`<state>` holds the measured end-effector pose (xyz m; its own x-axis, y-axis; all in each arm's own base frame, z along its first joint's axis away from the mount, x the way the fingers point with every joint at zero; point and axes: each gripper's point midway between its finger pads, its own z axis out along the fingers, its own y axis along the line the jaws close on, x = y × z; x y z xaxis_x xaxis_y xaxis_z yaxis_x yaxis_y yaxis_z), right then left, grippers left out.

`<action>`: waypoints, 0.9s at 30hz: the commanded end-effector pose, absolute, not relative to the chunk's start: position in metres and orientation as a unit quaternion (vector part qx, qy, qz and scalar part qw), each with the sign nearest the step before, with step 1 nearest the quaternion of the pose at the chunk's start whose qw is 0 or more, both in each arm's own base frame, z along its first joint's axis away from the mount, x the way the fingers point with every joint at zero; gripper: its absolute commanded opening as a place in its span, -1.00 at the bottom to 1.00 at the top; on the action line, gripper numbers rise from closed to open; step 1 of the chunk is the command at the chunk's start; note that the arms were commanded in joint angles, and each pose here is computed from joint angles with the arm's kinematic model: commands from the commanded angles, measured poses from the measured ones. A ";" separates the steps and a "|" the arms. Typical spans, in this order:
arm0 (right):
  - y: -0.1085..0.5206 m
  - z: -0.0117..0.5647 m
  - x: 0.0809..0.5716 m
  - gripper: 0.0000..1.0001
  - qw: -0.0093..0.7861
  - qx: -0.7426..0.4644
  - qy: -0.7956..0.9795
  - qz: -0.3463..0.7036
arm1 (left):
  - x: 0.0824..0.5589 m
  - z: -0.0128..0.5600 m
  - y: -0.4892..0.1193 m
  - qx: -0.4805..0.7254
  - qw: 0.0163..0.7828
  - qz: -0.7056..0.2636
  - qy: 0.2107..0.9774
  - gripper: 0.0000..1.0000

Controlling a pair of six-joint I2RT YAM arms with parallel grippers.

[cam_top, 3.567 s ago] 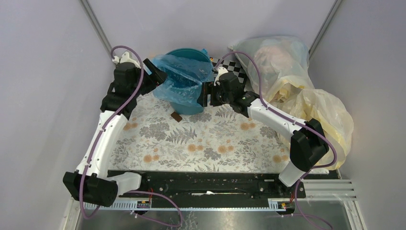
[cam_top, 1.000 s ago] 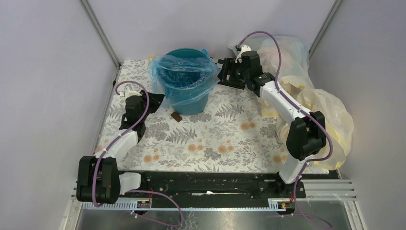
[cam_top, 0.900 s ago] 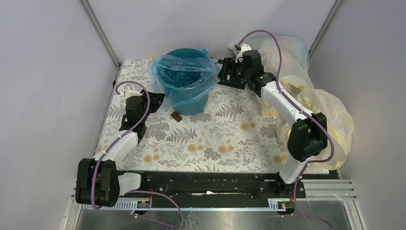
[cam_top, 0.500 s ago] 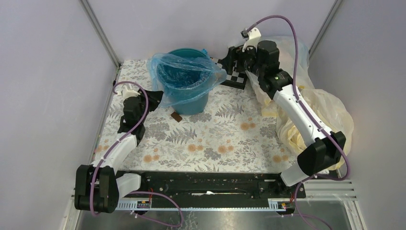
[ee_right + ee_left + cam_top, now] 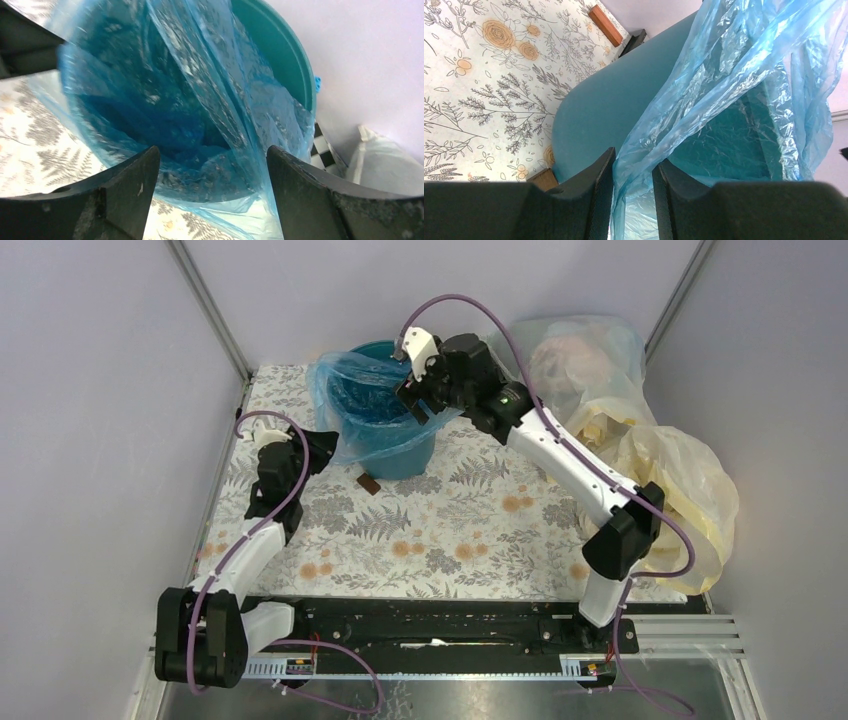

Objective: Put the trash bags into the trash bin

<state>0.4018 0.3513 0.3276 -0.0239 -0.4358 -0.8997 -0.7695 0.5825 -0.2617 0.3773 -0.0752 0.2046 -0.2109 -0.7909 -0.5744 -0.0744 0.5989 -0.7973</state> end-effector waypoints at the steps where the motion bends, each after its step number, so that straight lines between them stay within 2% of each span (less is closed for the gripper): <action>1: 0.327 0.338 0.429 0.71 0.570 -0.427 0.700 0.046 | 0.382 0.239 -0.071 -0.295 0.586 -0.327 0.680 -0.29; 3: 0.323 0.337 0.440 0.70 0.572 -0.417 0.706 0.020 | 0.383 0.239 -0.071 -0.295 0.585 -0.325 0.682 -0.29; 8: 0.319 0.333 0.459 0.48 0.574 -0.401 0.713 -0.021 | 0.389 0.239 -0.066 -0.304 0.587 -0.314 0.681 -0.29; 11: 0.319 0.339 0.467 0.00 0.586 -0.387 0.711 -0.030 | 0.391 0.240 -0.064 -0.308 0.589 -0.309 0.680 -0.29; 15: 0.317 0.351 0.476 -0.95 0.603 -0.371 0.706 -0.024 | 0.396 0.242 -0.061 -0.312 0.595 -0.300 0.677 -0.29; 16: 0.317 0.353 0.478 -1.00 0.606 -0.366 0.706 -0.017 | 0.398 0.244 -0.059 -0.313 0.597 -0.296 0.677 -0.30; 27: 0.303 0.366 0.523 -1.00 0.617 -0.298 0.720 0.112 | 0.427 0.258 -0.038 -0.324 0.609 -0.266 0.674 -0.45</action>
